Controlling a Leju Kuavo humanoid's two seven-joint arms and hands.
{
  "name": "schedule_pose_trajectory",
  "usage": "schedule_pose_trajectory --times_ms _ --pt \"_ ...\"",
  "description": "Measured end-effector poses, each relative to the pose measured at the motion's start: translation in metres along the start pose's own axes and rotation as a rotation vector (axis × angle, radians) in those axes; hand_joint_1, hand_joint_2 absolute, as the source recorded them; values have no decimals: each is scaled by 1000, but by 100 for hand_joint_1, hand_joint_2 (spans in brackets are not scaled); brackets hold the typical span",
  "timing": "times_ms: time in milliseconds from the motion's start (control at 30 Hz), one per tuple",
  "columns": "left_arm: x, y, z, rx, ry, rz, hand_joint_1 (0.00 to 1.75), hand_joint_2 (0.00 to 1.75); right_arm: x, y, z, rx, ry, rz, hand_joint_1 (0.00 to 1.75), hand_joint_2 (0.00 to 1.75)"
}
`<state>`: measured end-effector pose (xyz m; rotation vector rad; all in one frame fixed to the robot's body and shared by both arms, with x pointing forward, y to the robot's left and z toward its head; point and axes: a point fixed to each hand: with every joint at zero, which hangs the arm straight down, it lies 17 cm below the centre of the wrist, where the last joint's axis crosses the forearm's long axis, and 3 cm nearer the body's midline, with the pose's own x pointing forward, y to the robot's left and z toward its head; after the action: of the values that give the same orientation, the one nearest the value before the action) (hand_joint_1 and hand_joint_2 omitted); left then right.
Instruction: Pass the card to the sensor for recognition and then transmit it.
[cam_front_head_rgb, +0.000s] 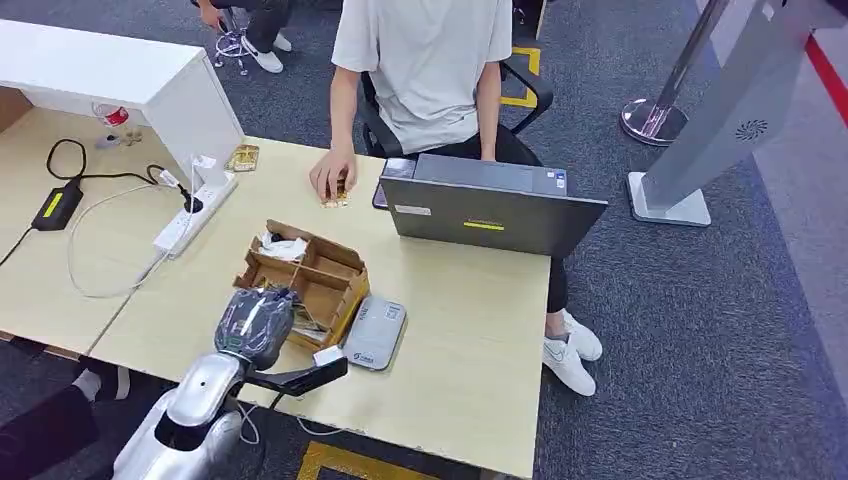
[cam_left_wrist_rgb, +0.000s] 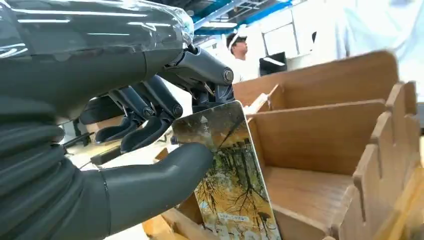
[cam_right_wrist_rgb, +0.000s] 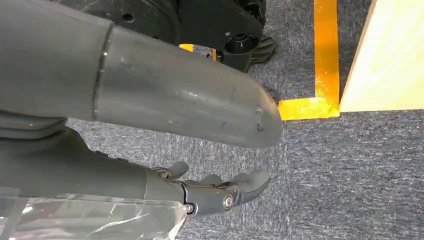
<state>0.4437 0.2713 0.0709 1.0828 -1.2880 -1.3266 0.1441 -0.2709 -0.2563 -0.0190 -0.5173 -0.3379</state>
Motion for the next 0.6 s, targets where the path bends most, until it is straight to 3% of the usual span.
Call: schedule_pose_trajectory --times_ms 267,433,600 --pt "23 64 -10 163 -75 87 175 175 1 -2 0 -7 -8 -13 0 0" --pt "31 162 -26 366 -98 88 175 175 0 -2 1 -3 -9 -1 0 0" --pt "18 252 -47 531 -33 -12 175 175 1 2 0 11 -8 26 0 0"
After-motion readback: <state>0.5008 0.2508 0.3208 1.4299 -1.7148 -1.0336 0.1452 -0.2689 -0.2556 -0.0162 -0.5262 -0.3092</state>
